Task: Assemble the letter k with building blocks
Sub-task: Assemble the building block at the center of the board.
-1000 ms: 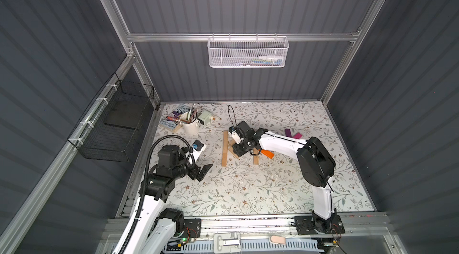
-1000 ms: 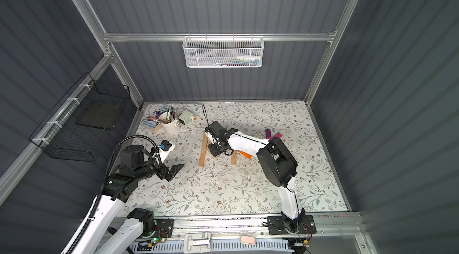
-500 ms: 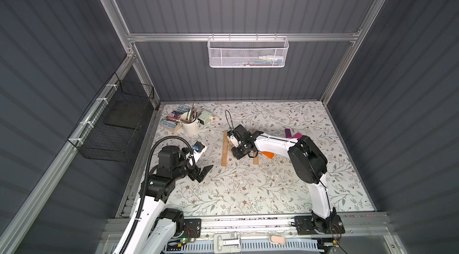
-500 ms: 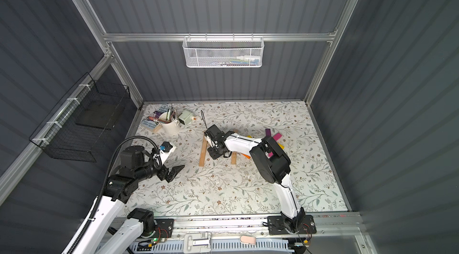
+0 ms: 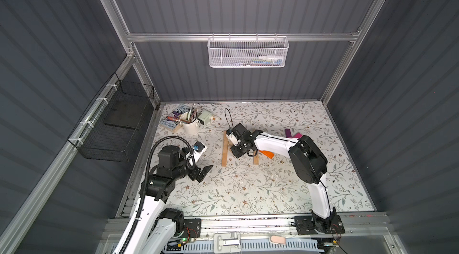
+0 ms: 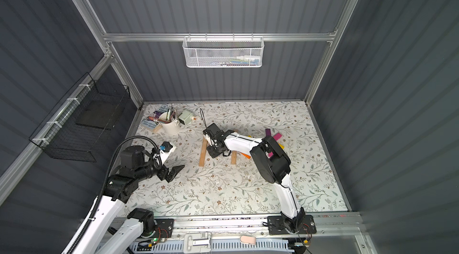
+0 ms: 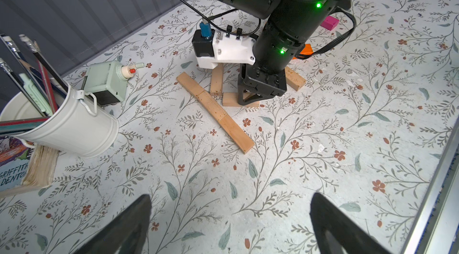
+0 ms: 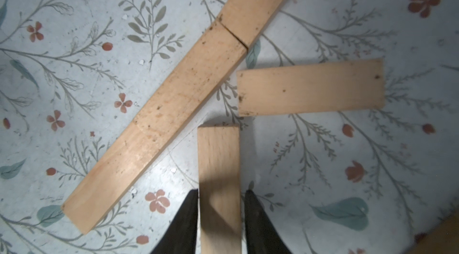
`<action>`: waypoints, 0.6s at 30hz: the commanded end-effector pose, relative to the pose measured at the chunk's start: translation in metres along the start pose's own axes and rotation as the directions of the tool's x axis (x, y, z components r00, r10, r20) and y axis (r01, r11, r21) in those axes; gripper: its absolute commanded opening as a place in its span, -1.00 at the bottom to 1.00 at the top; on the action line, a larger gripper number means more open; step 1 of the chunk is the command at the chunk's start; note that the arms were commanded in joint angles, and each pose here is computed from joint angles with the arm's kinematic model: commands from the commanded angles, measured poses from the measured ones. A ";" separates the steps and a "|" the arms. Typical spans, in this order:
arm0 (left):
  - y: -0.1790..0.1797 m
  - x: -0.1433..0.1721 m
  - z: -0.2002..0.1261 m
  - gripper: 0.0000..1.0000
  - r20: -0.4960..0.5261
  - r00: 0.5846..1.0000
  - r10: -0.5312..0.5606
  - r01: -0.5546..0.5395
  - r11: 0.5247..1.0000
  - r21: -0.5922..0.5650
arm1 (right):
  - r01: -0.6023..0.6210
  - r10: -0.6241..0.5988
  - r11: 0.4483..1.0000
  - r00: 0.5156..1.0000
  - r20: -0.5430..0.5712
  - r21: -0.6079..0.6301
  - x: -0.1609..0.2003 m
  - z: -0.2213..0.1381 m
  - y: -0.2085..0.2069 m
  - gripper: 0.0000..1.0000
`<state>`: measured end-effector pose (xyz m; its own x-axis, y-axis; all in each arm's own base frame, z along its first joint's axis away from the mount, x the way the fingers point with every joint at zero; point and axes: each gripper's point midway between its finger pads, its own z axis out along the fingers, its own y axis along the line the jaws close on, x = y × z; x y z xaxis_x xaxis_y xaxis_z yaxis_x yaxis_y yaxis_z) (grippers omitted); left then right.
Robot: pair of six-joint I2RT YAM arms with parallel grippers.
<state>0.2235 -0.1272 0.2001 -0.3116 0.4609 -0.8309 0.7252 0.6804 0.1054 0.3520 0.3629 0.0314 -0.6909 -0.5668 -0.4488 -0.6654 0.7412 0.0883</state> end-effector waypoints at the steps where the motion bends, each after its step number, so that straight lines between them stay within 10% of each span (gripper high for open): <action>1: -0.001 0.002 0.001 1.00 -0.005 1.000 0.010 -0.010 1.000 0.005 | 0.015 -0.015 1.000 1.000 0.001 -0.004 -0.004 0.002 0.002 -0.33; 18: 0.000 0.003 0.002 1.00 -0.013 1.000 0.008 -0.008 1.000 -0.001 | 0.023 -0.023 1.000 1.000 -0.010 0.004 -0.005 0.007 0.001 -0.22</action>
<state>0.2243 -0.1267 0.1990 -0.3163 0.4625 -0.8283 0.7232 0.6826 0.1049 0.3579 0.3679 0.0385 -0.6747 -0.5715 -0.4671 -0.6758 0.7328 0.0796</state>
